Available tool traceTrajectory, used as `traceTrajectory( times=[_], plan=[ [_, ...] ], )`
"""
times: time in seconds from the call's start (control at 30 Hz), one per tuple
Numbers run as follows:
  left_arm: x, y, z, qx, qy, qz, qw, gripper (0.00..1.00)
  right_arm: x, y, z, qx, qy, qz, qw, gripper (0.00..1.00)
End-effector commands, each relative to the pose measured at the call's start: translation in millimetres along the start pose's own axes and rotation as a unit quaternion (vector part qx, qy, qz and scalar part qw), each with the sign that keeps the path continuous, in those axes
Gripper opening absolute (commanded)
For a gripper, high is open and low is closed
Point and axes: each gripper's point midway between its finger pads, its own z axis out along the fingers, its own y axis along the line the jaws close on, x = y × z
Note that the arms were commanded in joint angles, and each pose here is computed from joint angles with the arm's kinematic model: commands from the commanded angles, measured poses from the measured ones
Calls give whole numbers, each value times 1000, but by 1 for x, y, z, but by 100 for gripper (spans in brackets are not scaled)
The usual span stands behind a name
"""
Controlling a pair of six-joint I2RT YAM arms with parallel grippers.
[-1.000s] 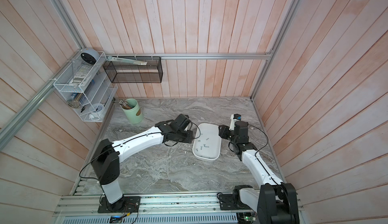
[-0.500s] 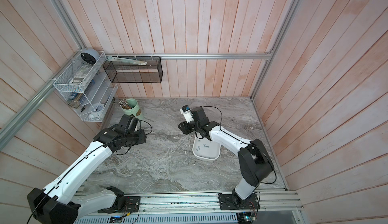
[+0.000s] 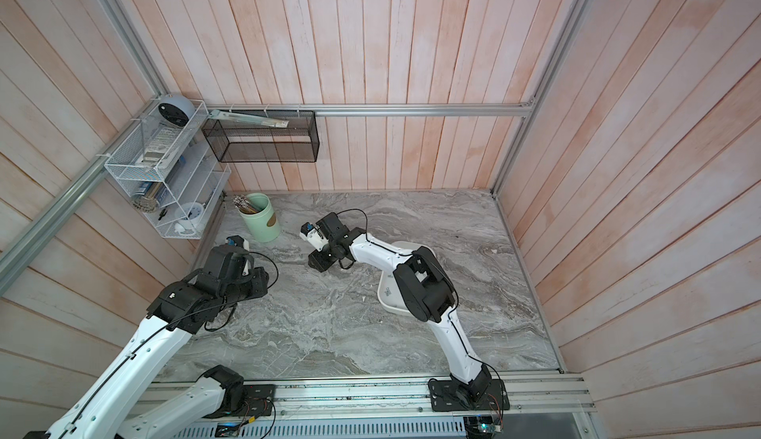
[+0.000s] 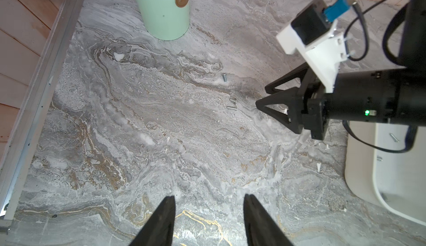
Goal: Put the screws on the desktop into the storage box
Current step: Pick up the screw from the center of the board.
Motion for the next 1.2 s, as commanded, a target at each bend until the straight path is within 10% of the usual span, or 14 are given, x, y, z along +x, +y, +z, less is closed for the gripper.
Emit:
traceTrajectory(
  times=[0.0,1.17],
  plan=[
    [-3,3,4,-9,-12,6,1000,53,11,10,14,-19,34,-10,999,47],
    [-3,11,9,-31,-6,-2,999,54,56,28,69,3,138,-39,990,42]
  ],
)
